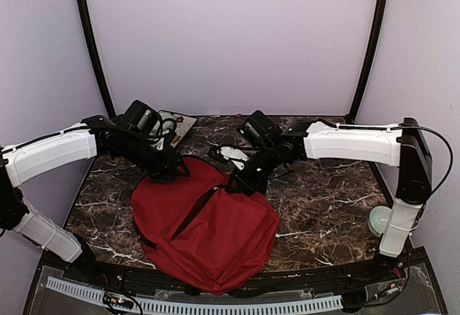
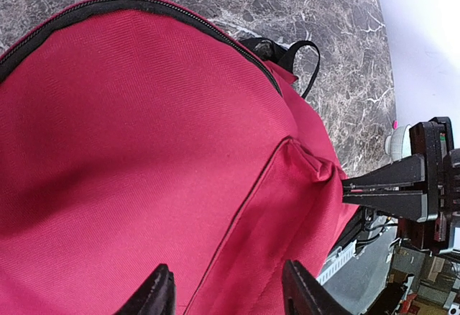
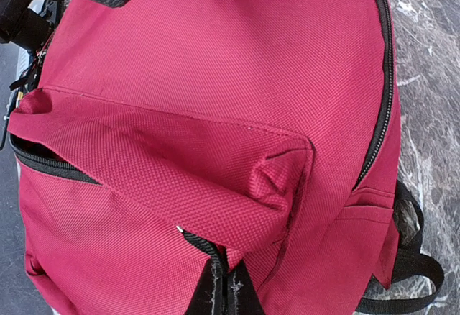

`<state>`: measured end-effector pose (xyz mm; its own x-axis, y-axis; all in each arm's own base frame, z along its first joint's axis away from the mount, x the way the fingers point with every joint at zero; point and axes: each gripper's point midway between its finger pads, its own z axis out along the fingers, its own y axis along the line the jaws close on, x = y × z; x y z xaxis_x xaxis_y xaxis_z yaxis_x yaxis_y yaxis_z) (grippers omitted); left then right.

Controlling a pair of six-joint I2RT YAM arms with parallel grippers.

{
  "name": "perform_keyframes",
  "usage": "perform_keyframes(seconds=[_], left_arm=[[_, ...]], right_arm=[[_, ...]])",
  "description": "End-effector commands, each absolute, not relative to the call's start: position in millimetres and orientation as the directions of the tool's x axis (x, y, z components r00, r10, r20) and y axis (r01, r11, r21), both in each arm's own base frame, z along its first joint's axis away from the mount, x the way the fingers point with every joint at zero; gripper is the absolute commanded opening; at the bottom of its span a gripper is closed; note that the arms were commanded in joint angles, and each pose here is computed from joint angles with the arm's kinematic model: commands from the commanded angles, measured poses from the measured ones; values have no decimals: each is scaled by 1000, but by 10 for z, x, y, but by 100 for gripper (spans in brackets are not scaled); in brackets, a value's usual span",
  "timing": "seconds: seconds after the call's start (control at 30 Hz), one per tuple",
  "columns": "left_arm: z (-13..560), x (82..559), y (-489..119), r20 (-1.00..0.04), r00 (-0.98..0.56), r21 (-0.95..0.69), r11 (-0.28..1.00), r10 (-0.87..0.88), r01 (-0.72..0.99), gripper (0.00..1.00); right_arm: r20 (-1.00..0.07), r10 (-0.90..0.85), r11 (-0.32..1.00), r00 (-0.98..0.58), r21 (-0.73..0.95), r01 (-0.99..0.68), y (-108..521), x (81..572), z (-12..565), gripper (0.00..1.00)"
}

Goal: Pack the student bag
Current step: Place the lower front pocket of the student bag.

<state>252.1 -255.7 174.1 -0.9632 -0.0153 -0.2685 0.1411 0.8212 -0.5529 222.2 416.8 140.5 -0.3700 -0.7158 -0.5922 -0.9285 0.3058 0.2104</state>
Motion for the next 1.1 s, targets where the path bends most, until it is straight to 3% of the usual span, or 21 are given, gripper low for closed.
perform_keyframes(seconds=[0.0, 0.37, 0.6, 0.87, 0.97, 1.07], left_arm=[[1831, 2560, -2614, -284, -959, -579, 800, -16, 158, 53], [1707, 2609, -2692, -269, -963, -588, 793, -7, 158, 53], [1648, 2578, -2671, -262, -965, -587, 795, -9, 152, 53], [1618, 2537, -2630, -263, -965, -590, 795, -22, 143, 53], [1612, 2533, -2622, -262, -965, -589, 796, -23, 140, 52], [1616, 2539, -2620, -266, -964, -588, 797, -24, 142, 53]], right_arm=[[-585, -712, 325, -389, 217, -921, 4152, 2165, 1637, 0], [-399, -756, 450, -520, 261, -854, 3986, 2129, 1437, 4], [-407, -754, 437, -516, 277, -856, 4017, 2110, 1510, 19], [-446, -746, 409, -494, 278, -869, 4084, 2105, 1565, 10], [-447, -747, 407, -493, 279, -870, 4105, 2101, 1592, 12], [-446, -738, 434, -506, 259, -863, 4079, 2144, 1646, 22]])
